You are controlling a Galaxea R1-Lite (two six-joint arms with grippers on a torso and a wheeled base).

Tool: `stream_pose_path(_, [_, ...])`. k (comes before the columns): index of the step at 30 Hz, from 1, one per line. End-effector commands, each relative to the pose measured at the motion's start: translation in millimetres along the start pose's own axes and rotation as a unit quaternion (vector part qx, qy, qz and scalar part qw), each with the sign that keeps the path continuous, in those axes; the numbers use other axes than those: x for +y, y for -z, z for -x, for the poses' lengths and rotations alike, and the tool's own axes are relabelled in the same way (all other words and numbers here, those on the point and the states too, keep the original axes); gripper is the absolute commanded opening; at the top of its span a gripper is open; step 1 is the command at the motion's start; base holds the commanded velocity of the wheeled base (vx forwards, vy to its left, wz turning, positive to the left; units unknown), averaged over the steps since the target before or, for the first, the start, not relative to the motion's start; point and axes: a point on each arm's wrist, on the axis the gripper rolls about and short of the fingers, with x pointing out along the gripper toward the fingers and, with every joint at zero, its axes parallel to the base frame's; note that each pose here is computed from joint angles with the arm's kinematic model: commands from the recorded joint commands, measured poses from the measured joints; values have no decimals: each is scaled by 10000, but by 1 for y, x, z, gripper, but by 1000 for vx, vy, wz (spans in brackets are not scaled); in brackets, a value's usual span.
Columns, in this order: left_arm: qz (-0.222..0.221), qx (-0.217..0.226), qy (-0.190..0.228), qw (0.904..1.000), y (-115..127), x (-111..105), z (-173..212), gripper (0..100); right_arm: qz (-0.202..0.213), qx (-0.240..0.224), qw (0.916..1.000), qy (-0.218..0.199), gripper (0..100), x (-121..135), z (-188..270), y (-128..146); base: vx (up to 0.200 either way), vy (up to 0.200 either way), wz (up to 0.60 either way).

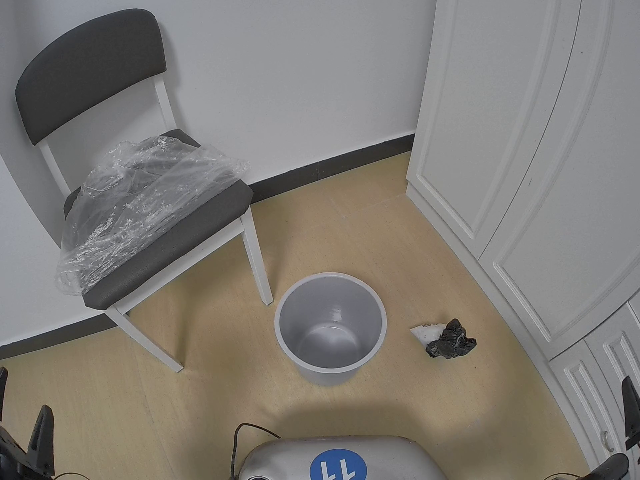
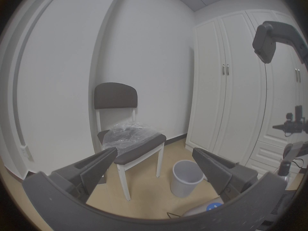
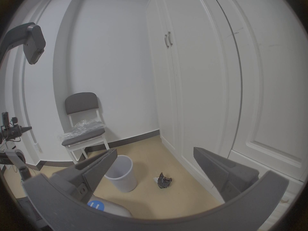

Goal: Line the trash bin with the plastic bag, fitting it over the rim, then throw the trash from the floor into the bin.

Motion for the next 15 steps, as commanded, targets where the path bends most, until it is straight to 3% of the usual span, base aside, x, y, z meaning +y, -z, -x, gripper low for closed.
stream_pose_path(1, [-186,1157,190,9929,-27,2,-30,100,-98,667,9976,-162,100,0,-53,-46,0,0,0])
stream_pose_path(7, [-393,1821,-379,9818,-47,9,-69,100,-105,473,9988,69,100,-4,-103,-70,0,0,0])
stream_pose_path(9, [-852,2219,-841,9677,-47,14,-89,100,-110,360,9988,315,100,-5,-132,-80,0,0,0])
stream_pose_path(12, [-1300,2388,-893,9582,-45,16,-99,100,-155,426,9972,600,100,-5,-162,-85,0,0,0])
stream_pose_path(15, [-1449,2448,-872,9547,-45,17,-103,100,-173,471,9963,697,100,-1,-174,-87,0,0,0])
